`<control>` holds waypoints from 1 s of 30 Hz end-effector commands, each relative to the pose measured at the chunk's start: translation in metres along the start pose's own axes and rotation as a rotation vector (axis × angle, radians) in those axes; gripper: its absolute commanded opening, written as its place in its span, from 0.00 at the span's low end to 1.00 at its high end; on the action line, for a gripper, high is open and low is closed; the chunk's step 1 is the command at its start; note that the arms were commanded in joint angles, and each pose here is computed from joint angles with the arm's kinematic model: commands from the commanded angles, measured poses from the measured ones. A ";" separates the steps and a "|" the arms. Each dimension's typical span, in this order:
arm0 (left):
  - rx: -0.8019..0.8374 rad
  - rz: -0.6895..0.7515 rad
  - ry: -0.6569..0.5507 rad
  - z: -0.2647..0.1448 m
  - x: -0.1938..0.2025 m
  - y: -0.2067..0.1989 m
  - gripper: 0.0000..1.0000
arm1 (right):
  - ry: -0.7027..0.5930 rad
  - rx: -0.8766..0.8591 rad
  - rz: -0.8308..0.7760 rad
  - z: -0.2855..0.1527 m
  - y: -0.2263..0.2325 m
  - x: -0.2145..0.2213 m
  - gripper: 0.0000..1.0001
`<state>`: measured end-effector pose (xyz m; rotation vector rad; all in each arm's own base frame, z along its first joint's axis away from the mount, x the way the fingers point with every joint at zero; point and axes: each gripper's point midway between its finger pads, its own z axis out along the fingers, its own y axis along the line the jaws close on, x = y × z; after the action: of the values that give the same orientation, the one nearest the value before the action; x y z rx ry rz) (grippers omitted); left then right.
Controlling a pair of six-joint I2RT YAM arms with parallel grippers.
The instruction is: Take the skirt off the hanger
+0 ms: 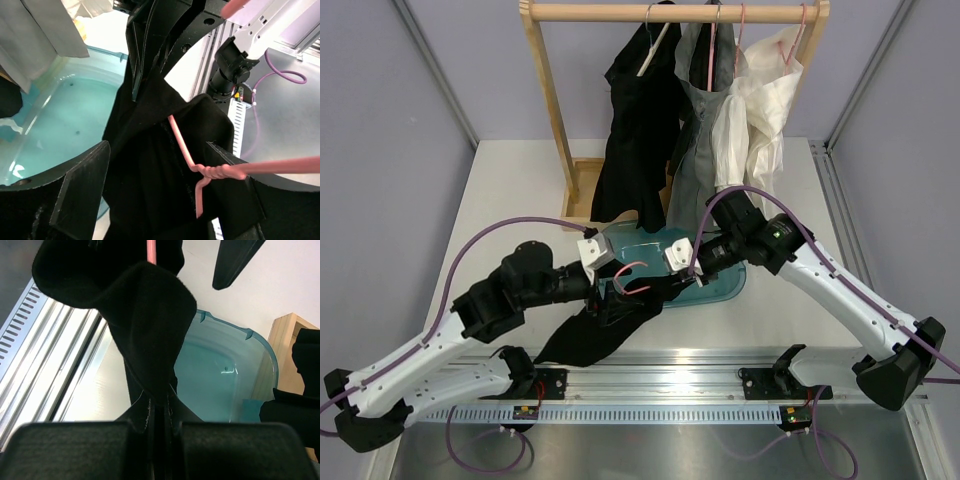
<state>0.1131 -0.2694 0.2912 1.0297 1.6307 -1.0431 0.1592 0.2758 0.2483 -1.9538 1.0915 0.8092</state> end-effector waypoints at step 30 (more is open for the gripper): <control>-0.083 0.095 -0.004 0.000 -0.013 0.017 0.01 | -0.074 0.004 0.051 -0.001 -0.006 -0.023 0.00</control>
<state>0.1197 -0.2700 0.2883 1.0920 1.6302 -0.9659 0.1597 0.2761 0.2439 -1.9066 1.2193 0.8582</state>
